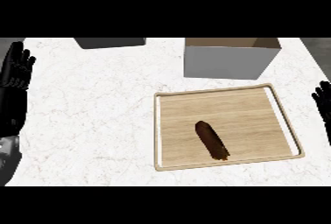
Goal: Pick the sweet potato from the tray and place it in the cardboard box
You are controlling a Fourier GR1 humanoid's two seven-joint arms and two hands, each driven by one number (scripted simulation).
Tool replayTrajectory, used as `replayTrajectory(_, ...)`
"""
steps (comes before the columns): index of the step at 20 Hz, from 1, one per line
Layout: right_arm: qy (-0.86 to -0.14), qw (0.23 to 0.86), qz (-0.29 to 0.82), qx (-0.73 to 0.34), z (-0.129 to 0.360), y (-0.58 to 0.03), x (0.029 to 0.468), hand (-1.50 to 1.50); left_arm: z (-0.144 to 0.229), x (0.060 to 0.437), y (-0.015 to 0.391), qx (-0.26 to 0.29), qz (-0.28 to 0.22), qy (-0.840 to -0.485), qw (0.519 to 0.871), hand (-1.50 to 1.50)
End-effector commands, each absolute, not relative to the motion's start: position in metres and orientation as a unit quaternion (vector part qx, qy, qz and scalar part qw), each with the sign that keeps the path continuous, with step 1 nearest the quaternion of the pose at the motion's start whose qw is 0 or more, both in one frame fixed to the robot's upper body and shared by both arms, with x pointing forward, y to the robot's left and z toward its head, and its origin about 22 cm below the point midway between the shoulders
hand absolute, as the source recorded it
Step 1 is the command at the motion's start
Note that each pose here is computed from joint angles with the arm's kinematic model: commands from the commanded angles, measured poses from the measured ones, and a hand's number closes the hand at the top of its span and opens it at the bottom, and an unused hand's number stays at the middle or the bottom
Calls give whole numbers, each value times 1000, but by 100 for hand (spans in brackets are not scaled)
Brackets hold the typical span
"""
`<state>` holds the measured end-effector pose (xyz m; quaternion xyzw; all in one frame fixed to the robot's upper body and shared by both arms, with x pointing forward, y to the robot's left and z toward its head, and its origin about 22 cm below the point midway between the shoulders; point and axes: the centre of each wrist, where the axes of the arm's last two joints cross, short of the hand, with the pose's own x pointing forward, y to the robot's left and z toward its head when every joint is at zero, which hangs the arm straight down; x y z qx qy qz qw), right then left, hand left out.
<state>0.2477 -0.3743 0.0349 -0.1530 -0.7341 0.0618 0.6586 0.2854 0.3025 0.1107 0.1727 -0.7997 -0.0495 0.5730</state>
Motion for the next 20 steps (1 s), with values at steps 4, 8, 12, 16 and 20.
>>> replayTrajectory(4, -736, 616, 186, -212, 23, -301, 227, -150, 84, 279, 260, 80, -145, -762, 626, 0)
replayTrajectory(8, -730, 484, 344, -337, 59, -345, 241, -150, 66, 275, 254, 53, -158, -737, 655, 0)
replayTrajectory(12, -688, 390, 437, -428, 51, -345, 226, -150, 54, 270, 240, 20, -174, -715, 677, 0)
replayTrajectory(16, -661, 303, 506, -464, 46, -330, 207, -150, 42, 264, 236, 14, -170, -703, 690, 0)
replayTrajectory(20, -634, 282, 522, -495, 56, -302, 188, -150, 39, 264, 240, 28, -169, -700, 693, 0)
